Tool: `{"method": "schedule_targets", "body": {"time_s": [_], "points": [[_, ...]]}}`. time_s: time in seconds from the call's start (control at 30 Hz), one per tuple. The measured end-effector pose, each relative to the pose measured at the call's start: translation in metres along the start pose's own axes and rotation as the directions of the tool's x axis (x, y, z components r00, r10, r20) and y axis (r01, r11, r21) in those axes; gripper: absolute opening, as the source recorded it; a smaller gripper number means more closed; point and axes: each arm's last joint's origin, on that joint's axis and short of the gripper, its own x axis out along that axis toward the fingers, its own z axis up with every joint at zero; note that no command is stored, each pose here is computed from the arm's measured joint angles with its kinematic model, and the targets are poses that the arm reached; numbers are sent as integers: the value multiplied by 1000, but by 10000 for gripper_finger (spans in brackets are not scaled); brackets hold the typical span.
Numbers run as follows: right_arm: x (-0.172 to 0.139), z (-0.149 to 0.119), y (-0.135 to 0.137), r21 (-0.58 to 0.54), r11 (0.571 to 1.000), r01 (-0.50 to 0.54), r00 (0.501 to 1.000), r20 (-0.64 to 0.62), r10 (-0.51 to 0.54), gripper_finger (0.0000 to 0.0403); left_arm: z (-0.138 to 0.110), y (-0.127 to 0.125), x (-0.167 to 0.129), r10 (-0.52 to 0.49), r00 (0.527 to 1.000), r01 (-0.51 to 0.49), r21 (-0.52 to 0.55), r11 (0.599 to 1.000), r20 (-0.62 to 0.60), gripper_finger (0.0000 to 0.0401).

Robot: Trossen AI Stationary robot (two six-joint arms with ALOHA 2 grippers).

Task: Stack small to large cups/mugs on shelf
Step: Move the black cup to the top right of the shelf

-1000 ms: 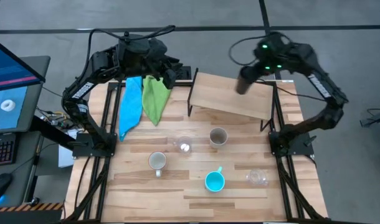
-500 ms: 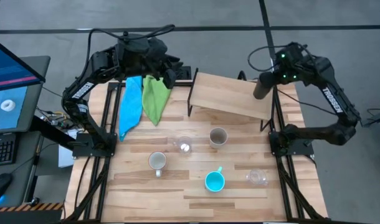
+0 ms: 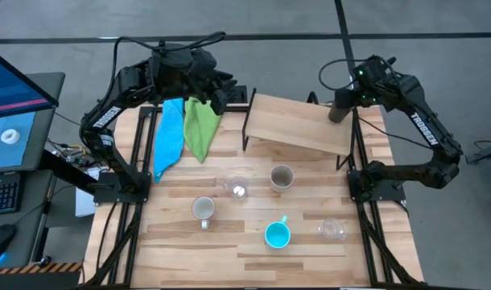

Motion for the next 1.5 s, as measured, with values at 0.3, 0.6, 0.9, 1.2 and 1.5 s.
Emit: {"method": "schedule_targets", "body": {"time_s": [0.3, 0.6, 0.9, 1.2, 1.5], "points": [[0, 1, 0, 53, 998, 19, 1000, 12, -20, 15, 0, 0, 0, 0, 1000, 0, 15, 1000, 0, 92], [12, 5, 4, 57, 996, 69, 997, -27, -67, 17, 0, 0, 0, 0, 1000, 0, 42, 999, 0, 92], [12, 3, 3, 59, 995, 84, 995, -50, -81, 23, 0, 0, 0, 0, 1000, 0, 58, 998, -1, 92], [12, 3, 4, 59, 995, 83, 995, -53, -80, 44, 0, 0, 0, 0, 1000, 0, 65, 998, -1, 92], [12, 3, 4, 60, 995, 81, 996, -49, -78, 61, 0, 0, 0, 0, 1000, 0, 73, 997, -1, 92]]}}
